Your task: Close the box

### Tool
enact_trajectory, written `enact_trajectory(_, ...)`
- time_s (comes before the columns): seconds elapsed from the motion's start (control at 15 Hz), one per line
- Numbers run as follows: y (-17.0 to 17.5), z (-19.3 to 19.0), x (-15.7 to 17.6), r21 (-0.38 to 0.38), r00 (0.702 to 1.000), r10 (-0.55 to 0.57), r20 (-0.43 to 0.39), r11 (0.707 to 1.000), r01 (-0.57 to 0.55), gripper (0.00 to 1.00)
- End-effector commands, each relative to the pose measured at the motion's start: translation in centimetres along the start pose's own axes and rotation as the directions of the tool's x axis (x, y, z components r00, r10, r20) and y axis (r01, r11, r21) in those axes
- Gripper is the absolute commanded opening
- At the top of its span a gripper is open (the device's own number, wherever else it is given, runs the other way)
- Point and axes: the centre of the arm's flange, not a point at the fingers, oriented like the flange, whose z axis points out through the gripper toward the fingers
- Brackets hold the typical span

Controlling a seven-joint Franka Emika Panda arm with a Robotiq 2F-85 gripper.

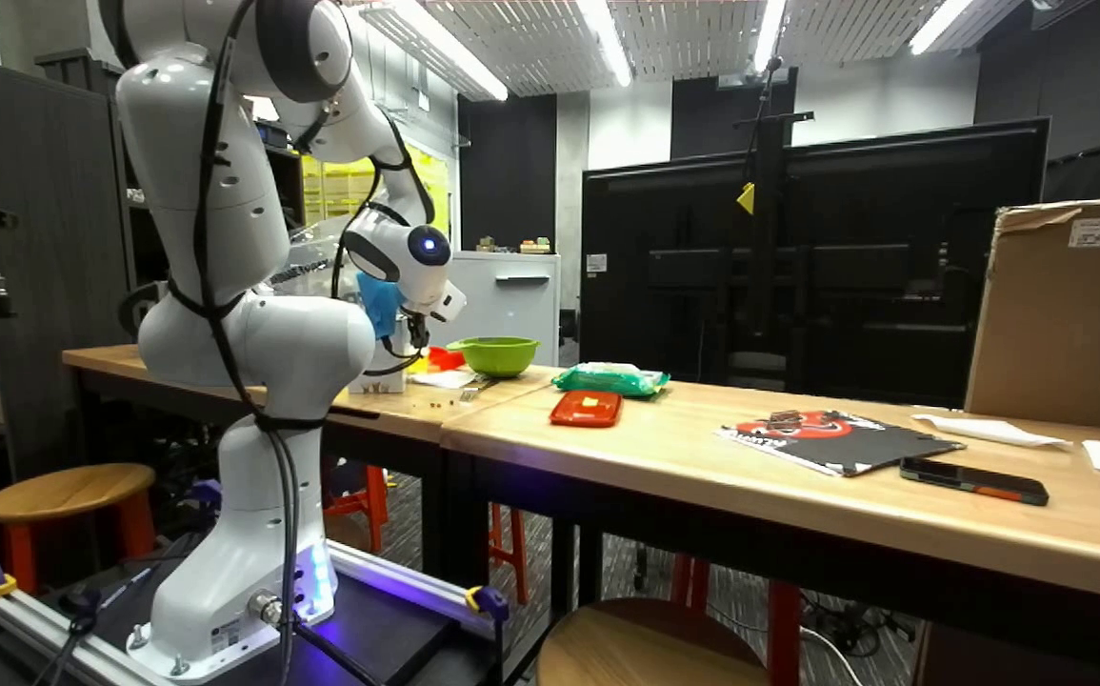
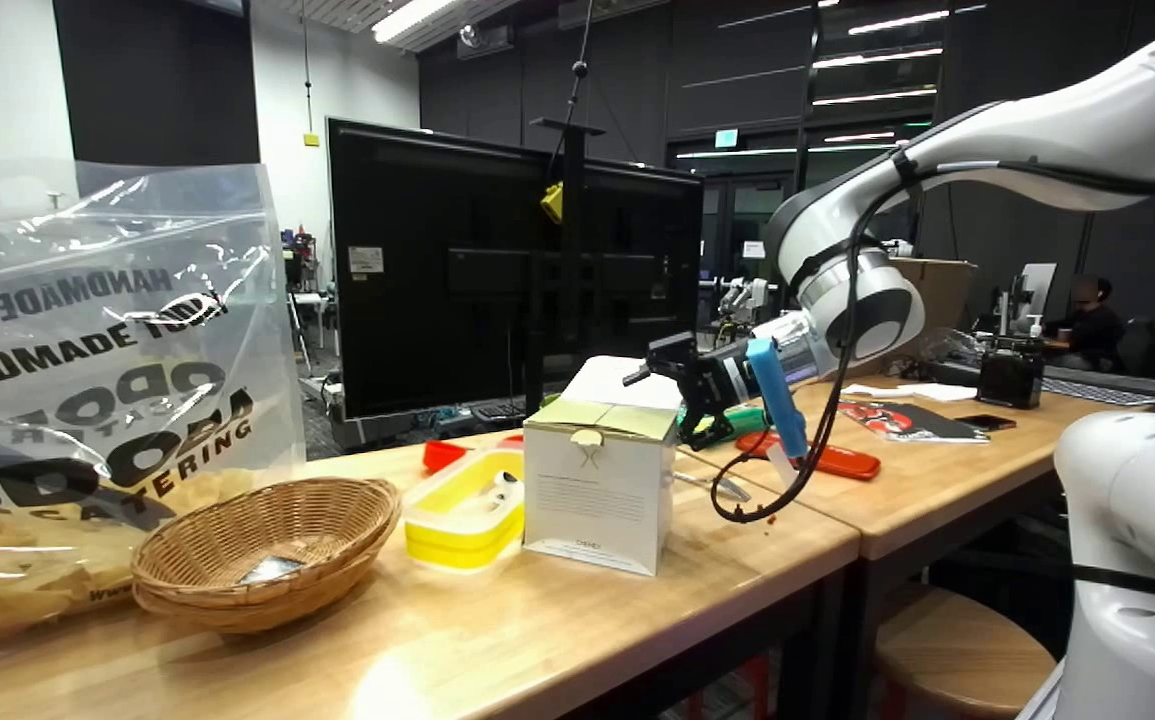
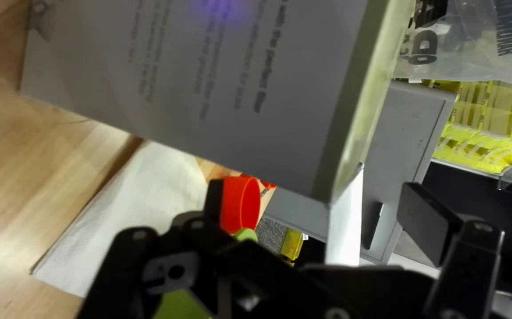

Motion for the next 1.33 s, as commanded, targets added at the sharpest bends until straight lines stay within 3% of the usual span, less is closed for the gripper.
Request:
enact_trajectory(0.0,-0.4,-1.2,-1.5,-0.041,0.998,-0.036,-0.043,0.999,0.034,1.0)
enact_trajectory(0.47,-3.6,-3.4,-3.4,-0.094,0.98,-0.158,-0.12,0.985,0.147,1.0)
enact_trajectory(0.87,-7.4,-4.7,-5.2,-0.18,0.933,-0.297,-0.205,0.948,0.263,1.0)
enact_trajectory(1.27,-8.7,-4.8,-6.1,-0.232,0.904,-0.366,-0.222,0.92,0.316,1.0)
